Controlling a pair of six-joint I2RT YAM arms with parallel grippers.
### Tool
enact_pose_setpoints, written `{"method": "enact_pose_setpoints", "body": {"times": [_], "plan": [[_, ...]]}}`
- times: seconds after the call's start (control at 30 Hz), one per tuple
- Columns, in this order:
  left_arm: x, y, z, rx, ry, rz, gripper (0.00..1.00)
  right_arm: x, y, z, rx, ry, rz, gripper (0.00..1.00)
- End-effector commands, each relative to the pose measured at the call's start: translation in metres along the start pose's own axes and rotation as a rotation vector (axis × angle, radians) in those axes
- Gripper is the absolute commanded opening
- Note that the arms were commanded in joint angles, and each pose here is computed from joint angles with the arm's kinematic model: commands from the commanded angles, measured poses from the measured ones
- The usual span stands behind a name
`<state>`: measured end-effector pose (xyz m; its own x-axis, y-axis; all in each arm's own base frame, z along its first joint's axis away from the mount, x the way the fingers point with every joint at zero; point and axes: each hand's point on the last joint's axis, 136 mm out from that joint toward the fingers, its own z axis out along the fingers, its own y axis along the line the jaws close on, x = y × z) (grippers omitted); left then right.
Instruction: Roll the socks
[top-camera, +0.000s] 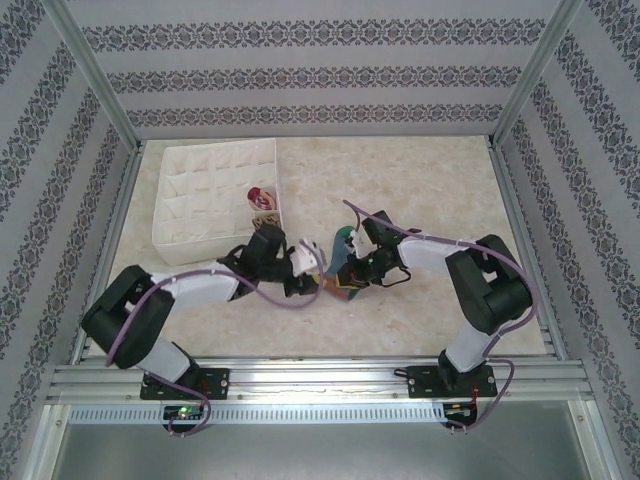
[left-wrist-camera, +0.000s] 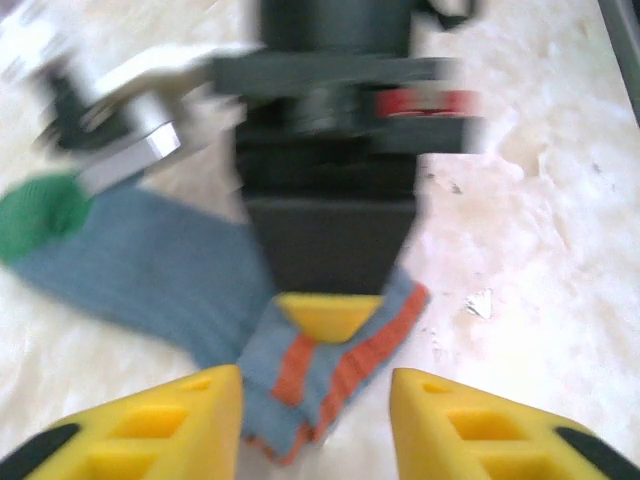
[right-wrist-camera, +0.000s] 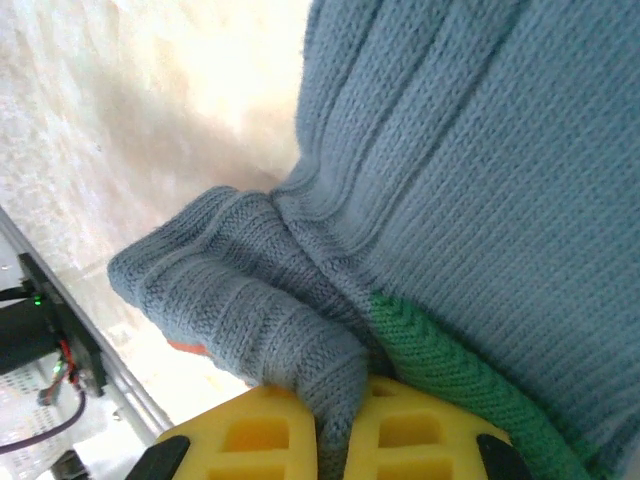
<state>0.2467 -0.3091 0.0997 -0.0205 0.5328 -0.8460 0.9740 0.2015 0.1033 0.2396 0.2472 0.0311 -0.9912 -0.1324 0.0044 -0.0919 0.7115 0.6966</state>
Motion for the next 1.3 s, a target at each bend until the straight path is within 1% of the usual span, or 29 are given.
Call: {"method": "enact_pose_setpoints", "body": {"times": [0.0,0.07,0.17,0.33,0.57,0.67,0.73,0.8,0.83,0.9,0.93,0.97,1.0,1.07,1.17,1.27], "plan": [[-0.004,0.0,0.006,-0.115,0.043,0.396,0.45,0.033,-0.043,0.015,0.132,0.127,0.149,0.05],[0.001,0.0,0.01,-0.123,0.09,0.465,0.44,0.034,-0.043,0.015,0.134,0.14,0.15,0.05],[0.013,-0.002,0.015,-0.119,0.148,0.531,0.44,0.034,-0.044,0.014,0.135,0.141,0.153,0.05],[0.029,-0.008,0.024,-0.069,0.209,0.557,0.45,0.034,-0.043,0.013,0.126,0.144,0.153,0.03],[0.041,-0.016,0.043,-0.019,0.251,0.596,0.47,0.035,-0.039,0.014,0.099,0.157,0.152,0.03],[0.05,-0.012,0.053,-0.021,0.293,0.6,0.48,0.036,-0.036,0.014,0.079,0.168,0.149,0.03],[0.055,-0.007,0.058,-0.041,0.312,0.58,0.48,0.038,-0.033,0.014,0.063,0.173,0.143,0.04],[0.055,-0.002,0.061,-0.061,0.321,0.54,0.47,0.039,-0.031,0.013,0.054,0.176,0.132,0.08],[0.056,-0.003,0.061,-0.044,0.331,0.512,0.44,0.04,-0.03,0.012,0.047,0.175,0.12,0.12],[0.057,-0.01,0.061,0.03,0.347,0.443,0.35,0.042,-0.026,0.009,0.03,0.172,0.098,0.2],[0.059,-0.015,0.061,0.082,0.36,0.399,0.3,0.043,-0.023,0.006,0.019,0.168,0.088,0.26],[0.06,-0.02,0.061,0.126,0.374,0.358,0.26,0.043,-0.02,0.004,0.005,0.16,0.074,0.32],[0.062,-0.024,0.06,0.161,0.391,0.327,0.24,0.042,-0.018,0.001,-0.004,0.151,0.066,0.35],[0.065,-0.031,0.059,0.224,0.426,0.26,0.17,0.039,-0.014,-0.006,-0.024,0.127,0.051,0.39],[0.064,-0.037,0.057,0.277,0.441,0.178,0.09,0.033,-0.008,-0.018,-0.047,0.079,0.029,0.44],[0.058,-0.039,0.054,0.312,0.43,0.111,0.08,0.028,-0.008,-0.031,-0.055,0.026,0.028,0.49]]}}
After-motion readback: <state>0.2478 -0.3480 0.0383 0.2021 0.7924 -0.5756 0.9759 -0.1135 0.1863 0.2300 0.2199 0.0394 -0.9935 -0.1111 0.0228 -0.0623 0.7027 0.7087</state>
